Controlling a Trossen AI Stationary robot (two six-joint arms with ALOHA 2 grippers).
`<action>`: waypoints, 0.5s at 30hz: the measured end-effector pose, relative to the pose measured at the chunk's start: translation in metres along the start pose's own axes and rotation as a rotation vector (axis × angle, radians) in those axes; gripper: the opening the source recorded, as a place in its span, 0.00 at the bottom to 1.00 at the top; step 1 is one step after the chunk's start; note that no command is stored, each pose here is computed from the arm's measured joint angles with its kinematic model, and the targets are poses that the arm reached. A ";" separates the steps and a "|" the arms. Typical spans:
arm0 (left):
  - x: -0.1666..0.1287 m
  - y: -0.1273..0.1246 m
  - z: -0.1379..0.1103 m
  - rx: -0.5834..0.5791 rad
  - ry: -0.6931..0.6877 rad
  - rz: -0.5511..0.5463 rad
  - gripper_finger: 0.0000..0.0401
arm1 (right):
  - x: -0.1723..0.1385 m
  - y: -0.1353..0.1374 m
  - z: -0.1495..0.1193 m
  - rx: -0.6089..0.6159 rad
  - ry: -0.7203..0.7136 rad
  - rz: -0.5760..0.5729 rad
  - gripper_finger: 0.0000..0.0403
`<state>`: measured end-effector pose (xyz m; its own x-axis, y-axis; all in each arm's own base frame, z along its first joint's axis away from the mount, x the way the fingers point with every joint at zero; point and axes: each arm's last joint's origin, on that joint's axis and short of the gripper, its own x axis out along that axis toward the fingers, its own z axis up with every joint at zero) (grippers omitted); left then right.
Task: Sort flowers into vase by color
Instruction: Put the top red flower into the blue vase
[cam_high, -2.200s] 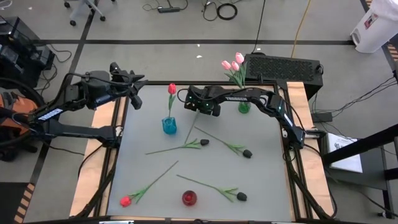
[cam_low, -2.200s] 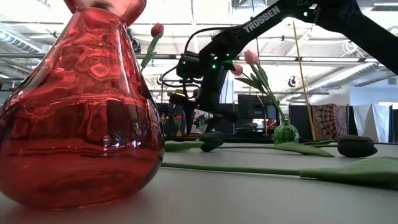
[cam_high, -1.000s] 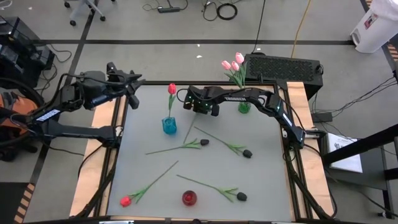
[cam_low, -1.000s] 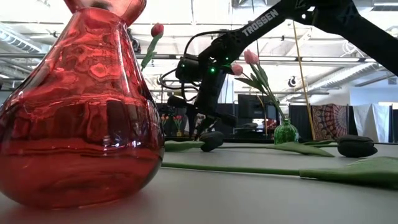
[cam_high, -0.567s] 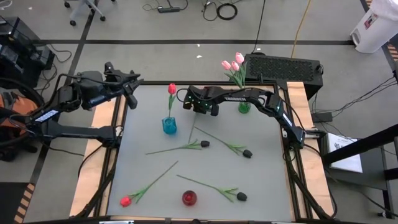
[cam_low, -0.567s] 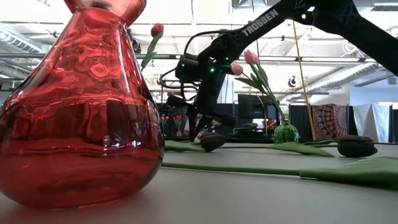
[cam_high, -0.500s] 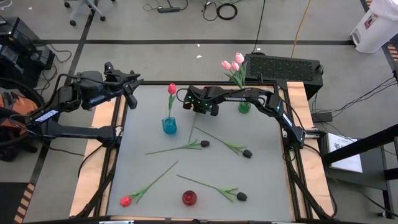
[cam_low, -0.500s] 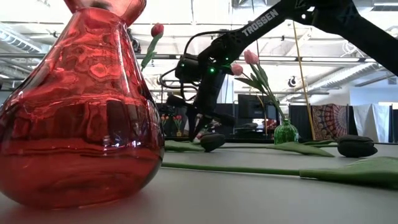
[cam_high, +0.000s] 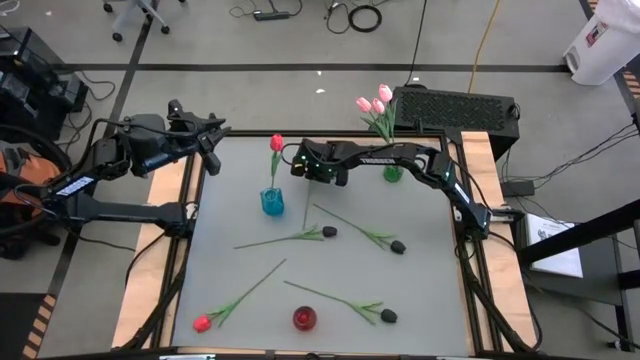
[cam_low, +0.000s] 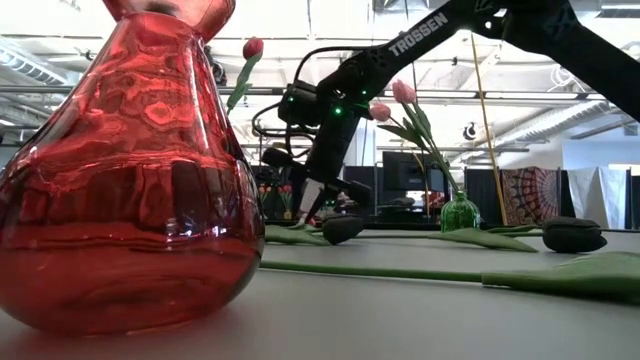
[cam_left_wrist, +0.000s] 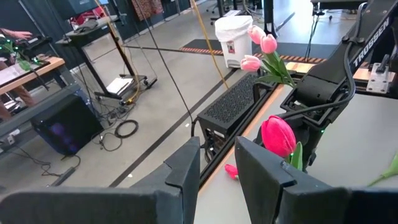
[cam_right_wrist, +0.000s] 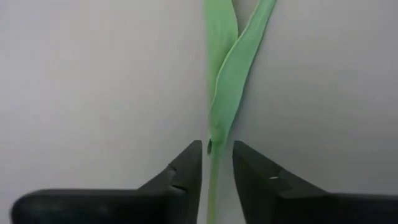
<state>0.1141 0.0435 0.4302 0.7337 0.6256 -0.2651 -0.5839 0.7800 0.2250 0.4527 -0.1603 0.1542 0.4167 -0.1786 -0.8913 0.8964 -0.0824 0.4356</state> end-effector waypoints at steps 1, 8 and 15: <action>0.000 0.000 0.000 0.000 0.000 0.000 0.27 | 0.000 0.000 0.000 0.001 0.000 0.000 0.23; 0.000 0.000 0.000 0.000 0.000 0.000 0.27 | 0.003 -0.001 0.000 0.028 0.001 -0.006 0.28; 0.000 0.000 0.000 0.000 0.000 0.000 0.27 | 0.012 -0.004 0.000 0.029 0.000 -0.017 0.26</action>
<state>0.1141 0.0435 0.4302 0.7337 0.6257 -0.2650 -0.5840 0.7800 0.2248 0.4542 -0.1622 0.1421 0.4015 -0.1771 -0.8986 0.8985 -0.1141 0.4240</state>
